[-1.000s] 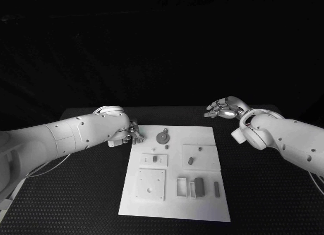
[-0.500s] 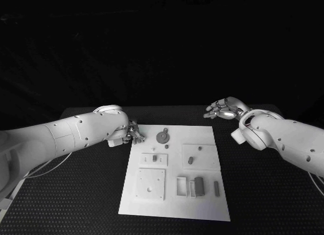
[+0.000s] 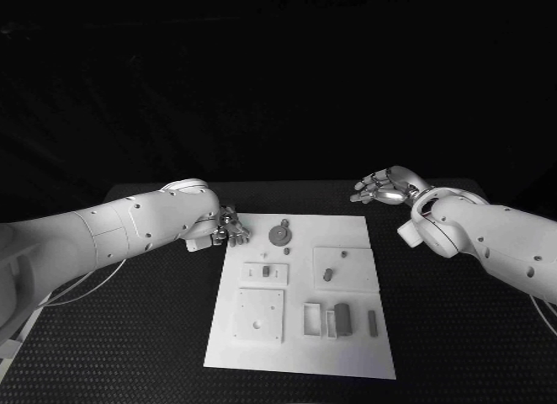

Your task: Assemble the parts on the task board

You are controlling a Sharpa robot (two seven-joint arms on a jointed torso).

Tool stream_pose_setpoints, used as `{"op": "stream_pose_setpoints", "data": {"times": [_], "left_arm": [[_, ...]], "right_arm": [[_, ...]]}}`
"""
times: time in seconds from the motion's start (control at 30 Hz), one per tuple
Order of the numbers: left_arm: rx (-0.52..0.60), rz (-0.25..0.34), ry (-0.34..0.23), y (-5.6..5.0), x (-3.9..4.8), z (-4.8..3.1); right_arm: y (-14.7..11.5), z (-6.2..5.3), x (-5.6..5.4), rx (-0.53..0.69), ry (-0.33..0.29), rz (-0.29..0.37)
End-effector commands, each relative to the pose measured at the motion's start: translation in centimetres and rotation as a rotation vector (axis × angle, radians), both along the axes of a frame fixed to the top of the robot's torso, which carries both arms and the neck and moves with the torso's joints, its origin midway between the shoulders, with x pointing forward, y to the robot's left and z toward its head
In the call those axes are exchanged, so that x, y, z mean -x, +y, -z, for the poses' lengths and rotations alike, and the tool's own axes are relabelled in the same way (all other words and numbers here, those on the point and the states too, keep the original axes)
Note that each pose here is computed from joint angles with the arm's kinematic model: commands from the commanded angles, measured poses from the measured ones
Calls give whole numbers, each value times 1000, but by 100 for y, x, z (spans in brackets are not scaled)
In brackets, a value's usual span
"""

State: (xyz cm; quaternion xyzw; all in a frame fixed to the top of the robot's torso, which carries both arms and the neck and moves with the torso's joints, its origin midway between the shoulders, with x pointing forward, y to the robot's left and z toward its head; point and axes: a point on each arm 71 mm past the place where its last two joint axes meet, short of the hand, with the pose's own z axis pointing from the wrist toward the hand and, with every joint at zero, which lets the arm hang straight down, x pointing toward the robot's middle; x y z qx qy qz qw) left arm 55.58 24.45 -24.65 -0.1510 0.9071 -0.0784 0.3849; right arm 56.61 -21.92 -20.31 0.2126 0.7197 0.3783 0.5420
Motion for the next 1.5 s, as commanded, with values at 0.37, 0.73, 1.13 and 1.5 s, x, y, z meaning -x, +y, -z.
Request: {"op": "stream_pose_setpoints", "data": {"times": [0.37, 0.73, 1.13, 1.5], "left_arm": [[74, -8, 7, -25, -1, 0], [72, -5, 10, -38, 1, 2], [77, 18, -2, -89, 50, -8], [84, 45, -14, -89, 205, -39]], "right_arm": [[7, 3, 2, -3, 2, -10], [6, 5, 3, -3, 3, -11], [3, 6, 2, -3, 3, -9], [-26, 8, -3, -1, 2, -2]]}}
